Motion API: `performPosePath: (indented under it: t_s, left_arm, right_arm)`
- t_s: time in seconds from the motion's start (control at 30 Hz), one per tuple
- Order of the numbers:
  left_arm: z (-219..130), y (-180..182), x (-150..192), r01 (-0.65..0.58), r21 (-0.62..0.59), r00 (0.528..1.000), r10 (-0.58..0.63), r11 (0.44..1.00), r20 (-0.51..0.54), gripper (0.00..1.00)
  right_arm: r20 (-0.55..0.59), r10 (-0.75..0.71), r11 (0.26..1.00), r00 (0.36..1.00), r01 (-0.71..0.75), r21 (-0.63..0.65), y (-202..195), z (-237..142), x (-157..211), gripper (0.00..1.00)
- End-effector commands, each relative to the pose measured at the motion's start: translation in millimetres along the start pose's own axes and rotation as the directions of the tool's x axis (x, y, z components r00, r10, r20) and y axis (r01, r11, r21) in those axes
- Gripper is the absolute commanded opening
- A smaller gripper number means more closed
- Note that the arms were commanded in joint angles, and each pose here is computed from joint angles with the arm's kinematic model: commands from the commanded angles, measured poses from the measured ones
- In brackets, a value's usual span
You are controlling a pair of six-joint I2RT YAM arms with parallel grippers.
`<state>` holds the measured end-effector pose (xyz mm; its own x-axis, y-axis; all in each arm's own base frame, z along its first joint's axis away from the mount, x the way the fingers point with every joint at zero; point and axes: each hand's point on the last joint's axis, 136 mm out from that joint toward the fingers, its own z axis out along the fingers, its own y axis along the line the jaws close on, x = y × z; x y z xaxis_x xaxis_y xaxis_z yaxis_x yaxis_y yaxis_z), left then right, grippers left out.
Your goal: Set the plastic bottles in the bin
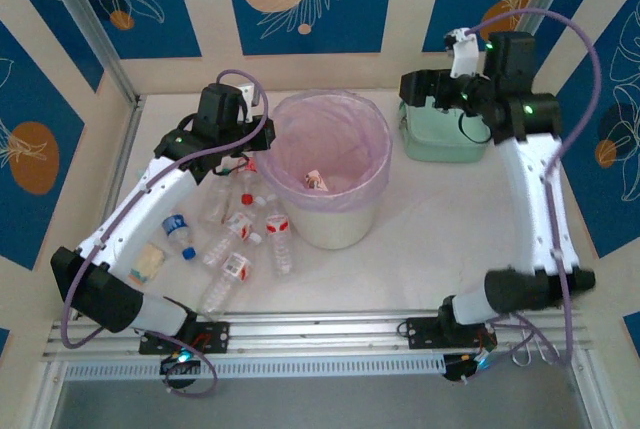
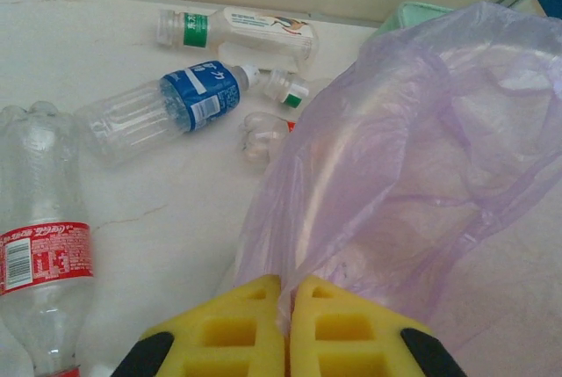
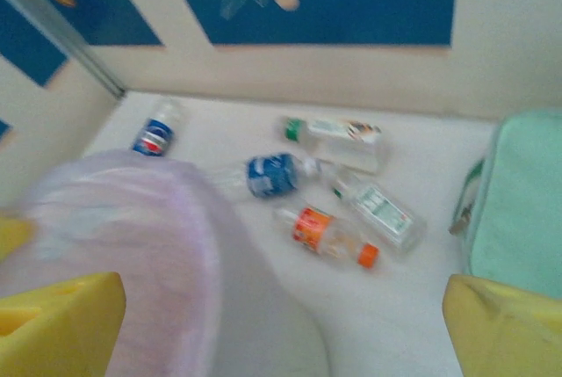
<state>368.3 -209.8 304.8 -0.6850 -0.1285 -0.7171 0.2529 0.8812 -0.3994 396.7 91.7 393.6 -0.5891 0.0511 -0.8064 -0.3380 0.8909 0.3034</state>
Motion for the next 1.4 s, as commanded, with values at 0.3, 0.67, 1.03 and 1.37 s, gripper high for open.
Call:
performPosePath:
  t_s: [0.3, 0.67, 1.03, 1.37]
  left_arm:
    - [-11.9, -5.0, 9.2, 0.023, 0.011, 0.999, -0.023, 1.000, -0.042, 0.00]
    - [-17.5, -7.6, 6.7, 0.009, 0.011, 0.999, -0.008, 1.000, -0.049, 0.00]
    - [-14.4, -13.3, 0.1, -0.002, 0.029, 0.999, 0.003, 1.000, -0.049, 0.00]
    - [-16.1, -15.7, -3.8, -0.005, 0.037, 0.999, 0.007, 0.999, -0.038, 0.00]
  right_arm:
    - [-0.367, 0.018, 1.000, 0.930, -0.017, 0.005, -95.1, 209.7, 88.7, 0.99]
    - [-0.476, -0.118, 0.993, 0.872, 0.095, -0.072, -88.5, 298.0, 139.3, 0.99]
    - [-0.554, -0.138, 0.987, 0.821, 0.162, -0.005, -104.1, 334.3, 177.5, 0.97]
    - [-0.503, -0.091, 0.993, 0.859, 0.113, 0.014, -98.0, 314.8, 149.2, 0.59]
